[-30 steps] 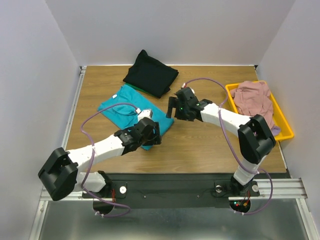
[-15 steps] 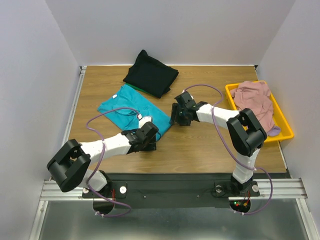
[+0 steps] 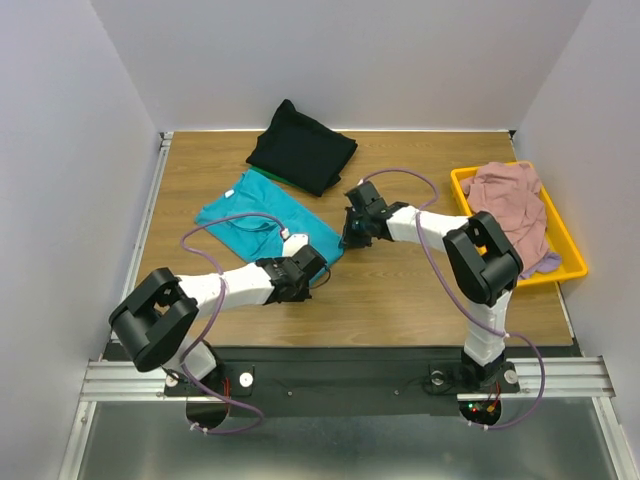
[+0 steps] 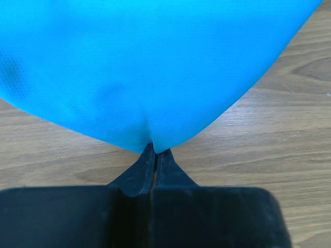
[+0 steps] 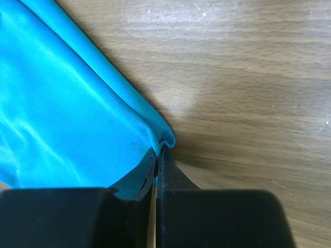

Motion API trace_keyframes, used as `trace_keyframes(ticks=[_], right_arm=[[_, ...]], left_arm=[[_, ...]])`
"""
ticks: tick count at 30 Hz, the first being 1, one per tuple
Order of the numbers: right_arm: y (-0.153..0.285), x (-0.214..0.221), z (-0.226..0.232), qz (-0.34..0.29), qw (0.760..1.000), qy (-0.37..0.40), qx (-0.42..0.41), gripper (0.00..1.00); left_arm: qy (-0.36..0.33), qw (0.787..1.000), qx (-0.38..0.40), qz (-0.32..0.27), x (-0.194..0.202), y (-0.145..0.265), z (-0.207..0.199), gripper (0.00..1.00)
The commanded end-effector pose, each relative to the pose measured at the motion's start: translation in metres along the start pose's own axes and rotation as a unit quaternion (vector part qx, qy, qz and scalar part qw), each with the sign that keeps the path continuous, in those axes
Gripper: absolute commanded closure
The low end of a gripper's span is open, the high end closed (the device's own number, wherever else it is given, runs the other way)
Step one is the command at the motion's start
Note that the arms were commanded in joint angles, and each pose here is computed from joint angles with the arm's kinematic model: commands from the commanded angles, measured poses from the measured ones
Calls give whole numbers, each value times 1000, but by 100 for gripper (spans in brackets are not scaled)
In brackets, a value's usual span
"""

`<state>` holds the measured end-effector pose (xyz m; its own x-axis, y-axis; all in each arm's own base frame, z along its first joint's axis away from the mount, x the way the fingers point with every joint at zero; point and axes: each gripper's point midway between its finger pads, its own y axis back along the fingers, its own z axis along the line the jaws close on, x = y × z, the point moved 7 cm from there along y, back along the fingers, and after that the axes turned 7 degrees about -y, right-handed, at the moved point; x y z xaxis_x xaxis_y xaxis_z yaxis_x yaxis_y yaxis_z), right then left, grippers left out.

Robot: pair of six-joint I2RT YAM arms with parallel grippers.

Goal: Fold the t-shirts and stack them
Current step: Fold the tshirt

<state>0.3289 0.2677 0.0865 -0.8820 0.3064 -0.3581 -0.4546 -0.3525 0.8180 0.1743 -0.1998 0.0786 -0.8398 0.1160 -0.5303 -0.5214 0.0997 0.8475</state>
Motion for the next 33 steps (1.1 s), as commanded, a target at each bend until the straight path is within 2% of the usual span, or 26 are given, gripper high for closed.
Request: trace_keyframes(ticks=[1, 5, 10, 15, 19, 24, 26, 33], right_arm=[[23, -1, 1, -24, 1000, 8, -13, 100], [58, -2, -23, -74, 997, 1, 11, 100], [94, 17, -75, -87, 995, -15, 55, 100], [142, 19, -88, -118, 990, 4, 72, 100], [175, 10, -87, -152, 985, 26, 79, 99], [205, -5, -71, -173, 982, 52, 59, 98], [211, -14, -58, -177, 982, 59, 43, 99], [207, -39, -14, -148, 985, 88, -16, 100]], left_arm=[[-41, 998, 8, 50, 26, 1, -5, 100], [-85, 990, 110, 36, 35, 27, -47, 100], [-133, 968, 211, 41, 46, 59, -96, 100], [-174, 944, 281, 4, 34, 97, -141, 100], [-182, 927, 328, -6, 28, 120, -155, 100], [-172, 909, 377, -35, 16, 148, -155, 100], [-162, 908, 383, -49, 14, 155, -148, 100], [-88, 935, 332, -87, -5, 154, -109, 100]])
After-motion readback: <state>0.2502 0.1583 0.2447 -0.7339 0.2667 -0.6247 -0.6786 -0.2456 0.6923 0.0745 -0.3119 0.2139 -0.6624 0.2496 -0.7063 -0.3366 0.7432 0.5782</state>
